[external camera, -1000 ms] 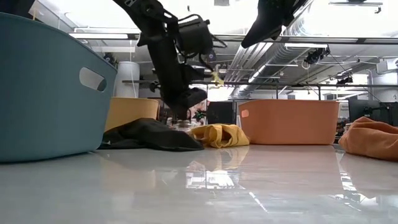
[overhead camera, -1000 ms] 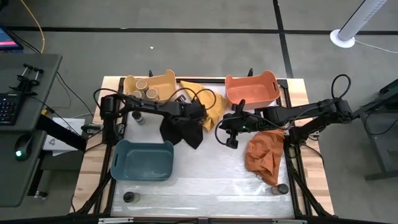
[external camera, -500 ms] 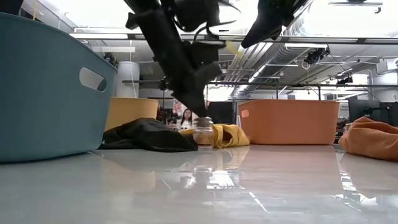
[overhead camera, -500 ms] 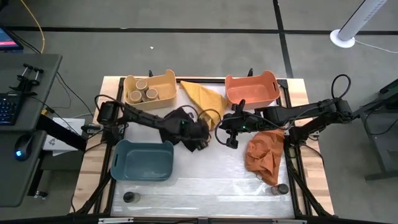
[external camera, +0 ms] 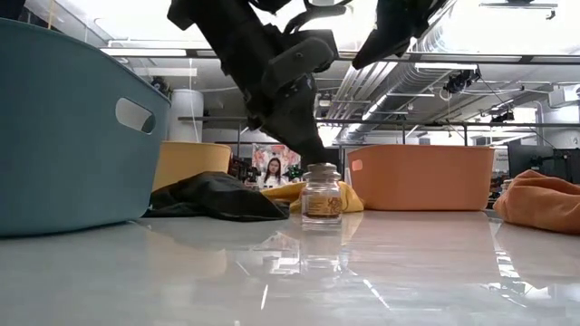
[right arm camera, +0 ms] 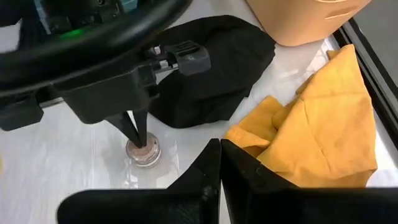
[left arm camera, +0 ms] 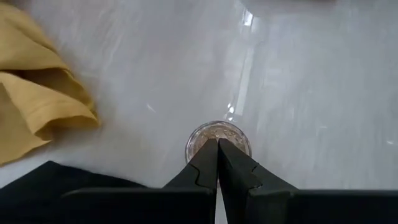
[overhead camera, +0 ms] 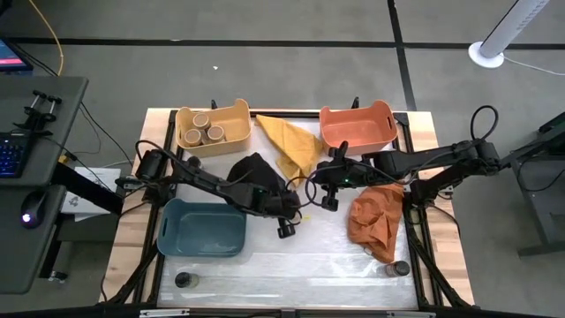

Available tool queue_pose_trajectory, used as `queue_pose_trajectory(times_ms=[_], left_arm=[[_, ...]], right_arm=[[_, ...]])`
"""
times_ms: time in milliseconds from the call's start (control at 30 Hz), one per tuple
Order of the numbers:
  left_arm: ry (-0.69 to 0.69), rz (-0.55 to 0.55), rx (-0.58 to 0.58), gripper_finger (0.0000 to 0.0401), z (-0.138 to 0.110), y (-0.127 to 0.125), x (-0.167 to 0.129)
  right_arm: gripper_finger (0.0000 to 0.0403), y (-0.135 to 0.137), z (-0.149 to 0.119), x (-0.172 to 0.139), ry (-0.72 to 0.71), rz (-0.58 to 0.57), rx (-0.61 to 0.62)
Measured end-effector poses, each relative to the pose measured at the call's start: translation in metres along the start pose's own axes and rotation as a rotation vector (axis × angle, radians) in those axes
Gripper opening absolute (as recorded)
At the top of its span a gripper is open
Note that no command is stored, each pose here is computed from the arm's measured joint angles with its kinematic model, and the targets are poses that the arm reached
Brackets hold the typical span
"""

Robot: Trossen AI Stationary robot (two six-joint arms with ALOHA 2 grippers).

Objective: Sort spices by type
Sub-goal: Put the left brown spice bottle into the orange bin

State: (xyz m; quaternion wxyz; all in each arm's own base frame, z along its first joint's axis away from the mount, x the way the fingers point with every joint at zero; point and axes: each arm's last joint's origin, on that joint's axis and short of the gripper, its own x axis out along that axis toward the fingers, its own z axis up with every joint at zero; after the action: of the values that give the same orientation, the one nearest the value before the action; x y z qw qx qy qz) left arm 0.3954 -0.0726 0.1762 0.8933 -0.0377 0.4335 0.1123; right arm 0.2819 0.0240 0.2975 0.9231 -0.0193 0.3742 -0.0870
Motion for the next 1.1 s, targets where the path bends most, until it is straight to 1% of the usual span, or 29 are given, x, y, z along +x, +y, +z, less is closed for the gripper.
queue_pose_trajectory(times_ms=[133,267,367,433,500,567,633,667,733,800,900,967,1033,1100], left_arm=[[0.049,0.022,0.038,0.0001,0.001,0.001,-0.004],[0.108,0.048,0.06,0.0013,-0.003,0.003,-0.007],[0.166,0.067,0.07,0.0024,-0.008,0.004,-0.016],[0.171,0.064,0.074,0.0027,-0.009,0.002,-0.025],[0.121,0.065,0.078,0.0027,-0.004,0.0,-0.037],[0.03,0.067,0.085,0.0025,0.005,-0.001,-0.047],[-0.068,0.038,0.088,0.0021,0.012,-0.004,-0.05],[-0.094,0.023,0.094,0.0018,0.012,-0.004,-0.047],[-0.076,0.015,0.107,0.0011,0.007,0.0,-0.041],[-0.029,0.044,0.097,0.0004,0.003,0.005,-0.039],[0.018,0.116,0.097,0.0001,-0.002,0.012,-0.051],[0.01,0.132,0.105,0.0001,-0.004,0.01,-0.061],[0.033,0.129,0.09,0.0,-0.016,0.01,-0.062],[0.098,0.129,0.064,0.0,-0.032,0.012,-0.057]], right_arm=[[0.0,-0.003,-0.002,-0.011,-0.001,0.001,0.001],[0.0,-0.005,-0.005,-0.018,0.025,-0.001,0.042],[0.0,-0.002,-0.005,-0.012,0.041,0.054,0.06],[0.0,0.003,-0.005,-0.004,0.059,0.108,0.049],[0.0,0.005,-0.006,0.003,0.083,0.131,0.03],[0.0,0.007,-0.007,0.009,0.095,0.131,0.018],[0.0,0.007,-0.008,0.012,0.106,0.129,0.011],[0.0,0.007,-0.008,0.012,0.107,0.129,0.01],[0.0,0.007,-0.007,0.01,0.1,0.128,0.015],[0.0,0.007,-0.007,0.004,0.087,0.133,0.029],[0.0,0.01,-0.006,-0.006,0.063,0.149,0.026],[0.0,0.012,-0.006,-0.01,0.052,0.159,0.021],[0.0,0.014,-0.006,-0.012,0.048,0.159,0.015],[0.0,0.016,-0.008,-0.013,0.056,0.148,0.003]])
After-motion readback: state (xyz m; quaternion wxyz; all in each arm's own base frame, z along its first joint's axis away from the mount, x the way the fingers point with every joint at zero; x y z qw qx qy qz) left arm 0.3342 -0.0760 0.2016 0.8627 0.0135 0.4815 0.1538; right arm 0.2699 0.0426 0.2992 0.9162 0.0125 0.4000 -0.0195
